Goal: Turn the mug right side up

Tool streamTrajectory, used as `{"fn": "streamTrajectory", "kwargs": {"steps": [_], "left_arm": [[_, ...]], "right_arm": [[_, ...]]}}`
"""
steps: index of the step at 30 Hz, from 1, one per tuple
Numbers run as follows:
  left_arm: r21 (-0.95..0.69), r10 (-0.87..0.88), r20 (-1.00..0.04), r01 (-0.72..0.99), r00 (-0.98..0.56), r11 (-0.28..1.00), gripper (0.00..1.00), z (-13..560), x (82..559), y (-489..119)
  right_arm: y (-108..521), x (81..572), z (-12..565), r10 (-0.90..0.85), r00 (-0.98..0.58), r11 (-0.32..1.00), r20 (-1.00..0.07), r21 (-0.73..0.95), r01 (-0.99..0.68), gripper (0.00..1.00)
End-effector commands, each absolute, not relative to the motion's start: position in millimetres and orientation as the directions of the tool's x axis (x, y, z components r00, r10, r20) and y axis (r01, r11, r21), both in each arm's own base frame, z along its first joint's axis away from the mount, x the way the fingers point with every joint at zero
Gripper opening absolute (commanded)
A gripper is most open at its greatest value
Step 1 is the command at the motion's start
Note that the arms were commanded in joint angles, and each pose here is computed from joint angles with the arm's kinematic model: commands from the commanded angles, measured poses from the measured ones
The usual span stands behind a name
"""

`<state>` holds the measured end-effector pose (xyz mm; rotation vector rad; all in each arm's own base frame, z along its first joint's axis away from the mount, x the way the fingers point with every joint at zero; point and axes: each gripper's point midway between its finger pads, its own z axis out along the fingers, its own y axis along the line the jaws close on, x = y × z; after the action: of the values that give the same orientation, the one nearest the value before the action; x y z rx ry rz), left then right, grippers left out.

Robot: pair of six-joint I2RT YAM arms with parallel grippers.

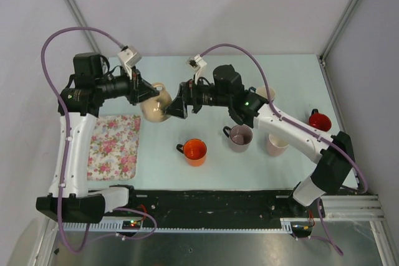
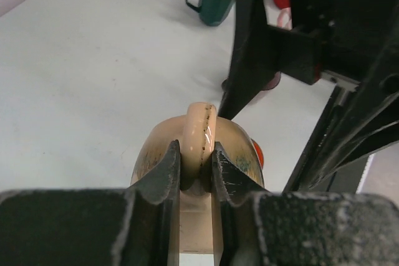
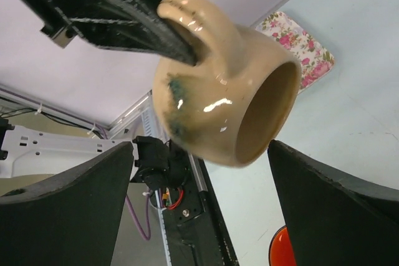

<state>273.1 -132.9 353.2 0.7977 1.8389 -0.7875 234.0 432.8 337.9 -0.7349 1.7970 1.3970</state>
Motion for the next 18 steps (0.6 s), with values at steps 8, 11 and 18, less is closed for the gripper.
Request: {"fn": "streamTrajectory", "kwargs": {"steps": [8,11,18], "left_arm": [[-0.13,0.14,-0.967,0.887,-0.212,0.443,0.0,408.3,263.6,-168.2],[-0.111,0.149,-0.966,0.862,-0.21,0.495,0.0,409.2,275.7,-163.1],[-0.056,0.2,-0.942,0.715,-0.269,0.697,0.78,384.3,312.4,-131.8]], "right_arm": [[454.8,200.8,361.1,-0.013,-0.604,-0.048,-0.797,0.604,-0.795,0.78],[454.8,189.9,363.4,-0.051,-0.618,-0.109,-0.784,0.62,-0.777,0.31],[421.3,238.0,322.1,-0.046,-0.637,0.25,-0.769,0.609,-0.753,0.0]]}}
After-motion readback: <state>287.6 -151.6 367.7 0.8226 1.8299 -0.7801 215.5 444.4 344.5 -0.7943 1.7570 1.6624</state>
